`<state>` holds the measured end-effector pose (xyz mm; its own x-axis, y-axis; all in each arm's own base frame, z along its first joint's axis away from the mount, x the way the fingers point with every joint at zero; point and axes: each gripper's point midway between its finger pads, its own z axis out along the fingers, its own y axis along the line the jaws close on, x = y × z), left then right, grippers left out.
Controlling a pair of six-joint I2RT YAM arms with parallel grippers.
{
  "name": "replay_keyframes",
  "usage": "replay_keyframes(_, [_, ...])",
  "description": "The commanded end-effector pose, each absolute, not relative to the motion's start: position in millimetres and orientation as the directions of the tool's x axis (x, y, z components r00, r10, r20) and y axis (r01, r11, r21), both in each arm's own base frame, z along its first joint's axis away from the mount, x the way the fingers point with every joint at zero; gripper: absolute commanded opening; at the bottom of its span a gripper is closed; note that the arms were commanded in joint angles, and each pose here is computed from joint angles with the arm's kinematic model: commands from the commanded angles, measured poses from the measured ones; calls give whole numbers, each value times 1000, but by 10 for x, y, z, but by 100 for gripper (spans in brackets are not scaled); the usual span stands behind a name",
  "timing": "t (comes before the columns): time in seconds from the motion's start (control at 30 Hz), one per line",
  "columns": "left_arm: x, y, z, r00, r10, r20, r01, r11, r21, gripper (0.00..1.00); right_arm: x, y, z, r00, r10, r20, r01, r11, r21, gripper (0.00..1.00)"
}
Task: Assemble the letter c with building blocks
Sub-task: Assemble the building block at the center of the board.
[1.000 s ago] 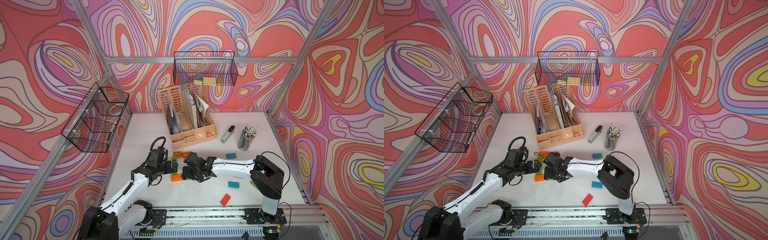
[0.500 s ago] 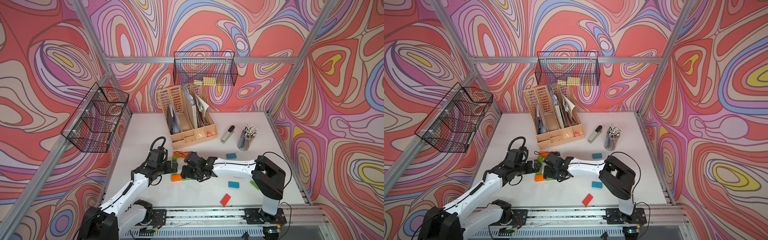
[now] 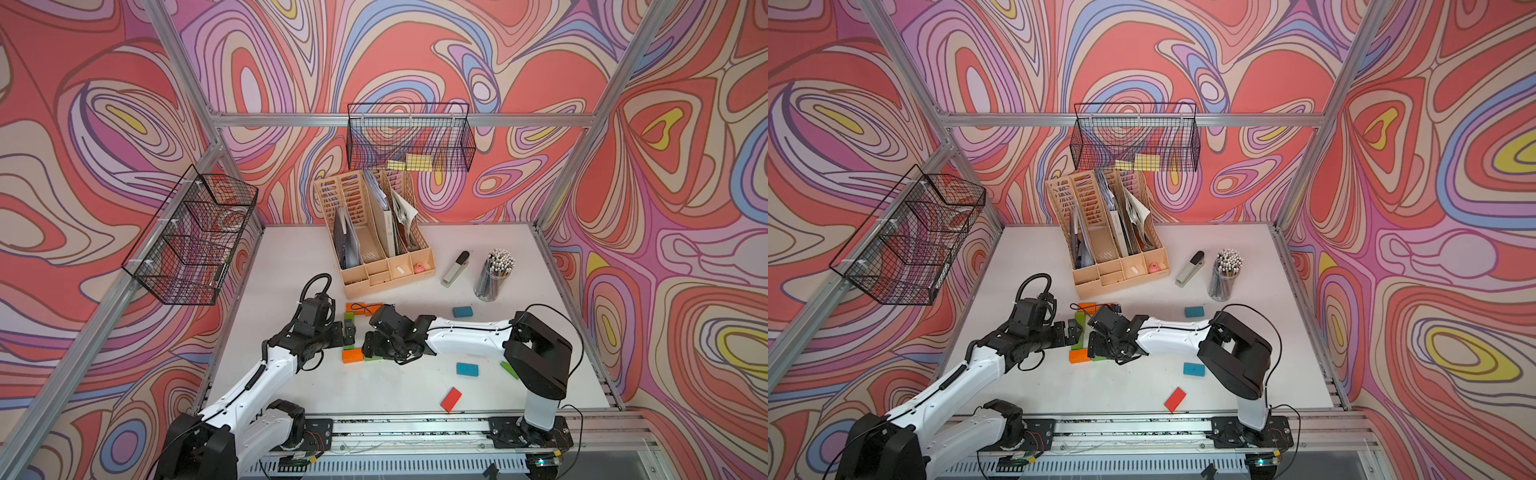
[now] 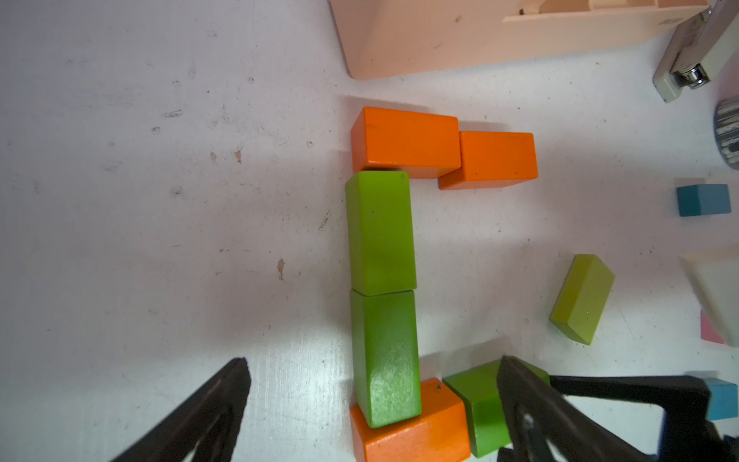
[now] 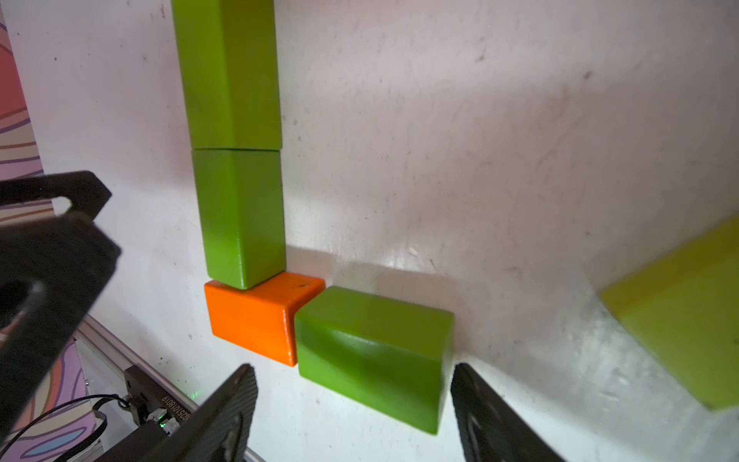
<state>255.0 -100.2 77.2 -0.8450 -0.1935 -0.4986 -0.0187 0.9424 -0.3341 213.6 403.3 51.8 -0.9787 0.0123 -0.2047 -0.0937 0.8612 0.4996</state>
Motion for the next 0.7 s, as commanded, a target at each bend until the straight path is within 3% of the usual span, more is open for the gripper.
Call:
replay_keyframes(0.0, [2554,-1009,820,-843,-196,-501,-19,942,-336,100,2152,4027,608,-976,27,-215,-93,843,529,81])
replay_keyframes(0.67, [2552,-1008,810,-844,-195,-500,-20,942,-335,99,2187,4052,649,-974,36,-222,-95,830,550,81])
